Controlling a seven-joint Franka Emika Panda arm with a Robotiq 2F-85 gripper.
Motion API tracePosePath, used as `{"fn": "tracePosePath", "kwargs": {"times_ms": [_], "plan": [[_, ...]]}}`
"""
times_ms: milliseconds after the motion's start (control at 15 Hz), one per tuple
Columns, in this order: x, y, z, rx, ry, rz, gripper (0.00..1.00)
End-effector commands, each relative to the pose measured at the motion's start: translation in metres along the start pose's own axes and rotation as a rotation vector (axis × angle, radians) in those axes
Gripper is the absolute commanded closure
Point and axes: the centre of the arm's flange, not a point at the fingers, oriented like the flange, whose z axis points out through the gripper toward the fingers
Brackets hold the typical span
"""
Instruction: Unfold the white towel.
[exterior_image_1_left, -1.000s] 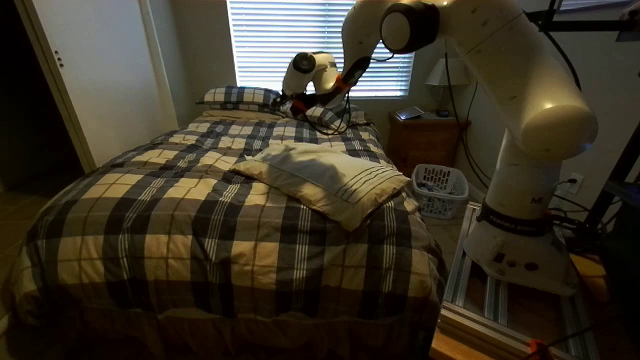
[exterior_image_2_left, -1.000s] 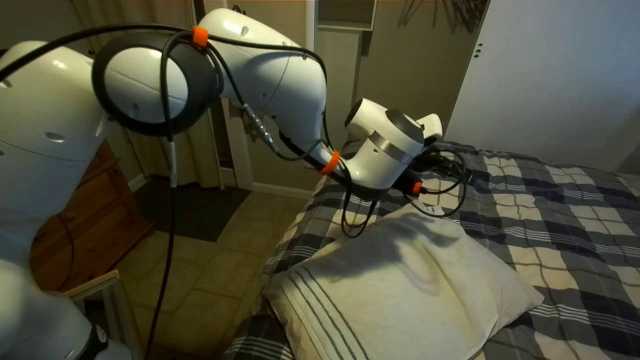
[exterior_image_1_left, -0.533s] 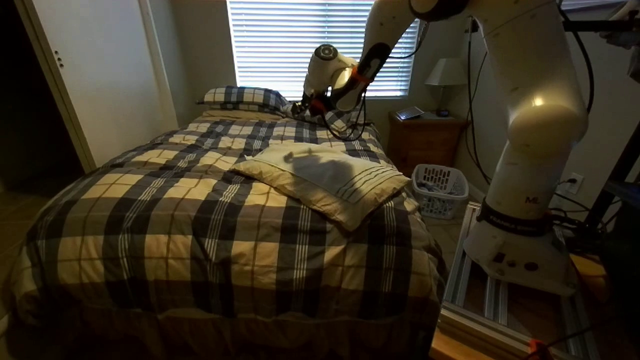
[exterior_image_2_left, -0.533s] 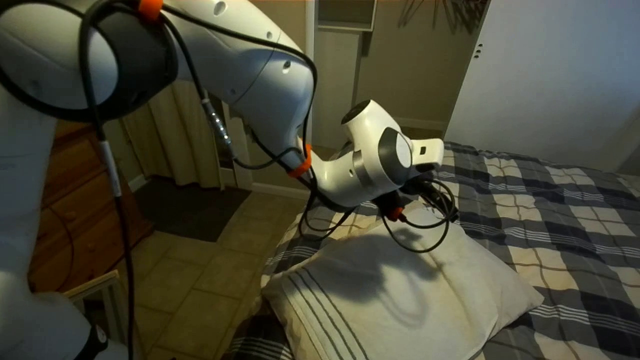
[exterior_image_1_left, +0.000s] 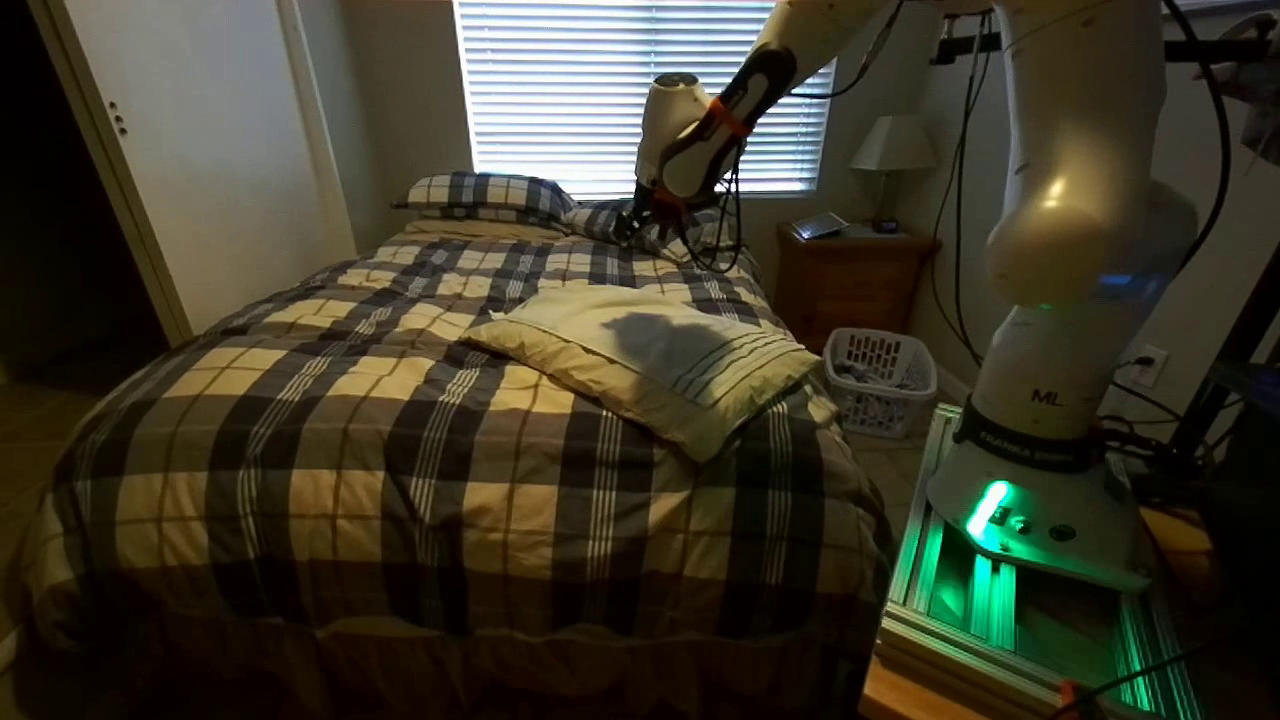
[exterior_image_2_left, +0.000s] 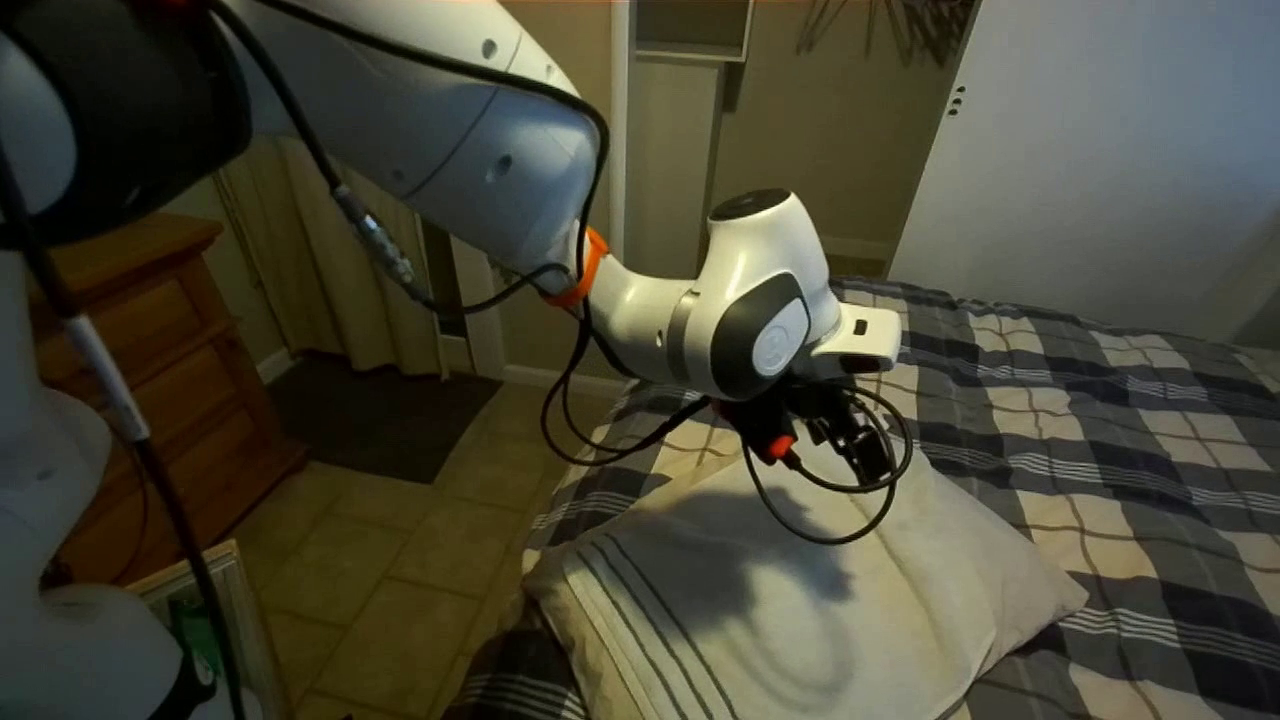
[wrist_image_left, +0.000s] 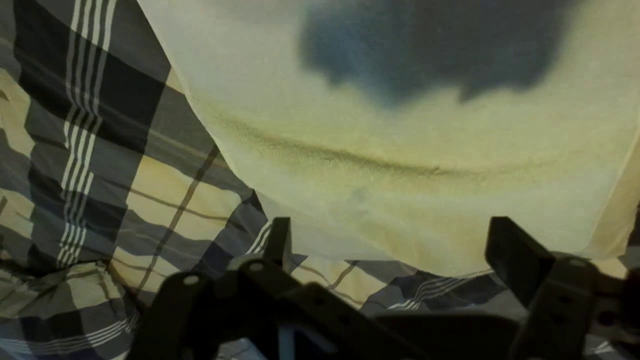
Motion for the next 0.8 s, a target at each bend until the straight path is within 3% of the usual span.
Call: {"fn": "tracePosePath", "kwargs": {"times_ms": [0, 200, 267, 667, 733], "plan": [[0.000, 0.019, -0.017, 0.010, -0.130, -0.066, 0.00], [0.001, 0.034, -0.016, -0.024, -0.152, -0.159, 0.00], [-0.001, 0.026, -0.009, -0.012, -0.133, -0.109, 0.00], [-0.001, 0.033, -0.011, -0.029, -0.142, -0.151, 0.00], [0.009, 0.040, -0.003, -0.035, -0.136, -0.102, 0.00]]}}
